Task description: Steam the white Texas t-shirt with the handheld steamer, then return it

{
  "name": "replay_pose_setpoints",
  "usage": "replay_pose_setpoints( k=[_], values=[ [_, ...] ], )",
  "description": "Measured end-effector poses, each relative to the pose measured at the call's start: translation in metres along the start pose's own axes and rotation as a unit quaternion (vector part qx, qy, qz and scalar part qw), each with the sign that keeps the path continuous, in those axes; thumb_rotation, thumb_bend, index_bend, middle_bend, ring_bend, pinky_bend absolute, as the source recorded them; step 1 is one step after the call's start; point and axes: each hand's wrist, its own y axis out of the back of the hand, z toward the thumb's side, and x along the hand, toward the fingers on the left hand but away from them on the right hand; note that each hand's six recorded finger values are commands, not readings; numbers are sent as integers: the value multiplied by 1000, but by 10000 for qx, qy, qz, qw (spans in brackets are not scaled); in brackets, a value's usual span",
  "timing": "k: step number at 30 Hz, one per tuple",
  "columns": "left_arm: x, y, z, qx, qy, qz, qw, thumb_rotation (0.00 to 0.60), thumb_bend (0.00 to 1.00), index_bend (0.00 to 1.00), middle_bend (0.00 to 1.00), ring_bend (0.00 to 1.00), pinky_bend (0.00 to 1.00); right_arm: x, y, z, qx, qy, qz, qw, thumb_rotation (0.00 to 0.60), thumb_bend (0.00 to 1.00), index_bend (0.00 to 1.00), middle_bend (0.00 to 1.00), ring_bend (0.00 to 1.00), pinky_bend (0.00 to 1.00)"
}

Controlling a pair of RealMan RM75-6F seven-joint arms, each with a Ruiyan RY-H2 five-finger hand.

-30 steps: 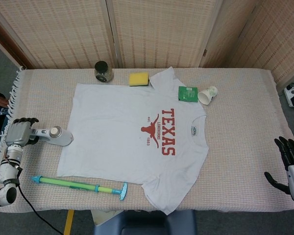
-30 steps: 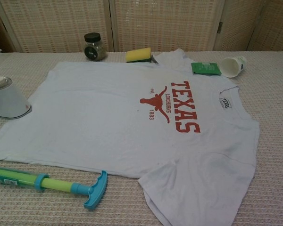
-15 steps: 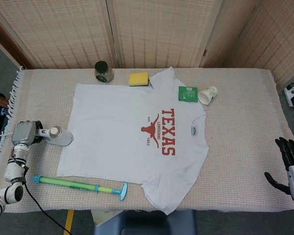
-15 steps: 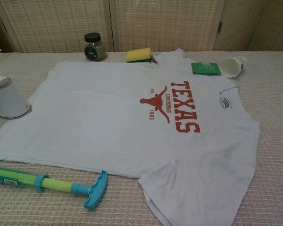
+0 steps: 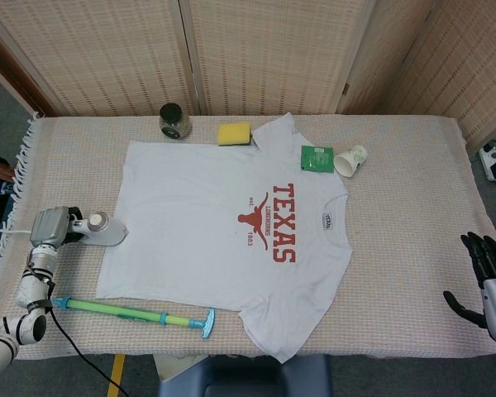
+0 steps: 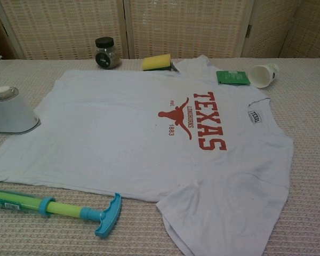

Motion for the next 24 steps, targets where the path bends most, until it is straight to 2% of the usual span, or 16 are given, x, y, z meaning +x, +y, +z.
replay_pose_setpoints(
  k=[6, 14, 18, 24],
  values=[
    [-1, -1, 5, -608, -132, -6, 9981, 600, 652, 902, 1000, 882, 816, -2, -3, 5, -33, 38, 37, 10000, 600, 186, 0, 72, 47, 172],
    [-2, 17, 21, -1452, -573, 405, 9869, 600, 686, 928, 1000, 912, 834, -4, -5, 9, -15, 87, 78, 9999, 600, 185, 0, 72, 48, 173],
    [-5, 28, 43, -1664, -989, 518, 9797, 600, 685, 929, 1000, 911, 834, -5, -7, 11, -15, 134, 115, 9998, 600, 186, 0, 72, 48, 173],
    [-20, 29, 94, -1665, -1714, 389, 9703, 600, 679, 928, 1000, 911, 834, -6, -9, 12, -21, 207, 163, 9997, 600, 185, 0, 73, 48, 173]
  ],
)
